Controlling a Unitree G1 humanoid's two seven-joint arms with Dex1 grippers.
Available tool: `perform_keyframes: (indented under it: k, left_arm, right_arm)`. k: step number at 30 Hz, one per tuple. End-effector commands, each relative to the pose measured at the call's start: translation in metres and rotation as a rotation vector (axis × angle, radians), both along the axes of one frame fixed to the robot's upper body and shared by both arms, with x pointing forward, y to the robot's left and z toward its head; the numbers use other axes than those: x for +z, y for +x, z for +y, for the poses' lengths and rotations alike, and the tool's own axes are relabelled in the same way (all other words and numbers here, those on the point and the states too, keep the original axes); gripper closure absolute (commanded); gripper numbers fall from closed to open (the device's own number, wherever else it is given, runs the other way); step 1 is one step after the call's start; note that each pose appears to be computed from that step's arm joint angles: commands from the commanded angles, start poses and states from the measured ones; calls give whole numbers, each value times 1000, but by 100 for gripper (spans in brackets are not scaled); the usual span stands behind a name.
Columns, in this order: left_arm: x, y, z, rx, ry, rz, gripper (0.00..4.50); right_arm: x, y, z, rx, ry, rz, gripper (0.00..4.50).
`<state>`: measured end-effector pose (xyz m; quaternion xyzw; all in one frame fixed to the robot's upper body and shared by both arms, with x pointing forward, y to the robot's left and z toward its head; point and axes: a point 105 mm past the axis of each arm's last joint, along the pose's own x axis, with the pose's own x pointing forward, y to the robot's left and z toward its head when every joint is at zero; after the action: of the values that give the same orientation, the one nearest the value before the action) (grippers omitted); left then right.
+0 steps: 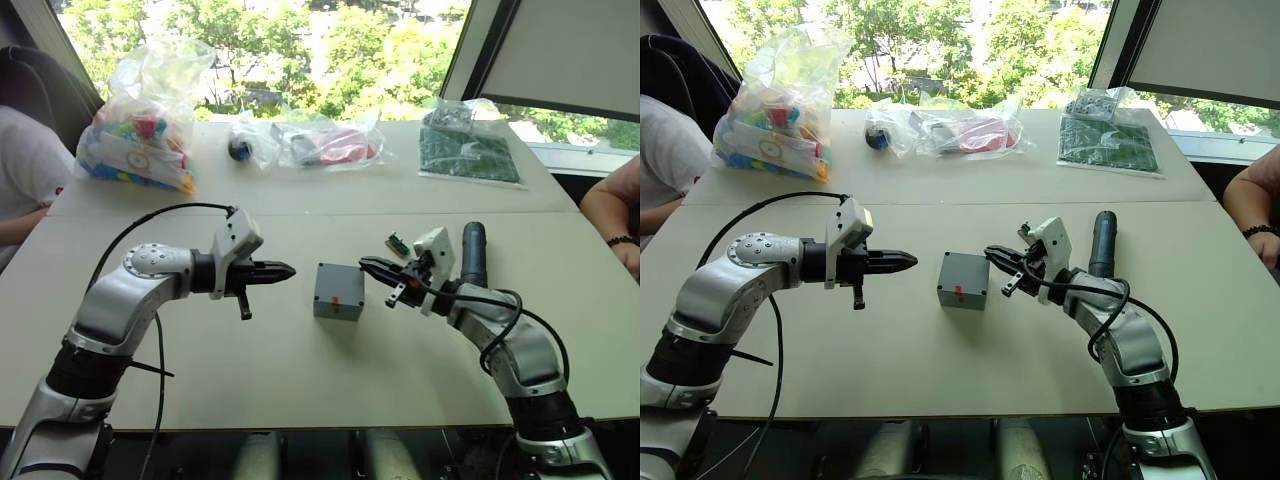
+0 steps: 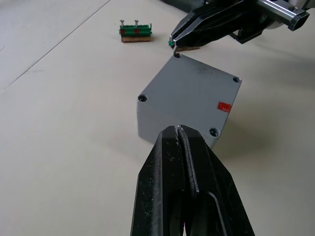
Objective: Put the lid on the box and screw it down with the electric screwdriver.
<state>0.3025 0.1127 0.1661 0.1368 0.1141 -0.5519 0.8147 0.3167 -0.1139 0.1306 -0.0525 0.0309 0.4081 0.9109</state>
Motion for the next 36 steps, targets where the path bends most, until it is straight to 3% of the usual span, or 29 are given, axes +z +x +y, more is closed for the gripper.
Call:
perform_keyframes:
  k: [1, 19, 22, 28, 31, 34, 36]
  left_arm:
    - [8, 0, -5, -23, -1, -37, 450]
    - [6, 1, -3, -12, 3, -45, 450]
    - [7, 1, -3, -9, -4, -45, 450]
    - [9, 3, -5, 0, -31, -48, 450]
    - [13, 5, -6, 9, -66, -52, 450]
    - [17, 6, -7, -11, -45, -73, 450]
    - [18, 2, -11, -53, -21, -90, 450]
  right_arm:
    - [13, -4, 2, 7, 24, -45, 442]
    - [3, 3, 1, -5, -20, -26, 442]
    - [4, 4, -1, -12, -22, -33, 361]
    - [20, 13, -14, -104, 32, -53, 134]
    - [37, 21, -32, -221, 172, 27, 134]
    - [88, 32, -61, -336, 403, 48, 134]
    - [118, 36, -82, -409, 363, -7, 134]
